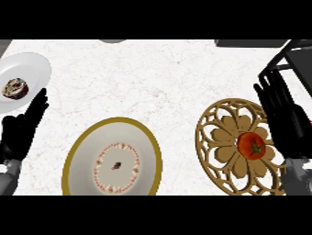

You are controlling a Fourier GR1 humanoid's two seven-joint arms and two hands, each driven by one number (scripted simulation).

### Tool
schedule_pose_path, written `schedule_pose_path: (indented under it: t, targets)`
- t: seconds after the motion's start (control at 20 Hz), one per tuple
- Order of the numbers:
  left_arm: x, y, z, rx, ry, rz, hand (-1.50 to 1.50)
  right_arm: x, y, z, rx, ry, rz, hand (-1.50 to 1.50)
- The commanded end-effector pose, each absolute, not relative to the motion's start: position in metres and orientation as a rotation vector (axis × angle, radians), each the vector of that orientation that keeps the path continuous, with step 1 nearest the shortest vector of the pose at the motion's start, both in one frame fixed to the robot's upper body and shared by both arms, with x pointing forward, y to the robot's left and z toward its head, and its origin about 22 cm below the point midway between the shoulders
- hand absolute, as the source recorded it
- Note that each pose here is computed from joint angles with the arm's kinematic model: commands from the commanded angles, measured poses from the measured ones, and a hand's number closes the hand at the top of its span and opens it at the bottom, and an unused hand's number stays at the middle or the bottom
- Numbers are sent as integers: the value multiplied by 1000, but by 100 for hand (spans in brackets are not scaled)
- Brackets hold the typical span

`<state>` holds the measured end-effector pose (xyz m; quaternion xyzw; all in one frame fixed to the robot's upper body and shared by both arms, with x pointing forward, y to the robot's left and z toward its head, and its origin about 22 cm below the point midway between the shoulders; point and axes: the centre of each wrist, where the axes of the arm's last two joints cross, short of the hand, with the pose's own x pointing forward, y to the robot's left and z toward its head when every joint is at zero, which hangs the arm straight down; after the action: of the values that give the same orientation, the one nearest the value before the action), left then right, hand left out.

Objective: Pick the tomato from the placemat and place it in the tiered shelf

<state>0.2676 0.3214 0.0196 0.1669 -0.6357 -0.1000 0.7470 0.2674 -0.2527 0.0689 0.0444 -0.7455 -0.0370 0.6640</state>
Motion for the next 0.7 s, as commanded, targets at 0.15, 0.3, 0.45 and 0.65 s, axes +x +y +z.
schedule_pose_path:
  t: [0.15, 0.3, 0.45, 0.65]
  targets:
    - [253, 343, 12, 368, -1360, -102, 0, 262, -252, 81, -299, -1997, -243, 150]
    - [247, 342, 6, 353, -1331, -56, 0, 238, -332, 26, -863, -1639, -358, 150]
    - [242, 342, 2, 314, -1326, -37, 0, 238, -306, 15, -1129, -1681, -609, 150]
    - [229, 336, -8, 256, -1329, -54, 0, 235, -187, 7, -1047, -1801, -613, -150]
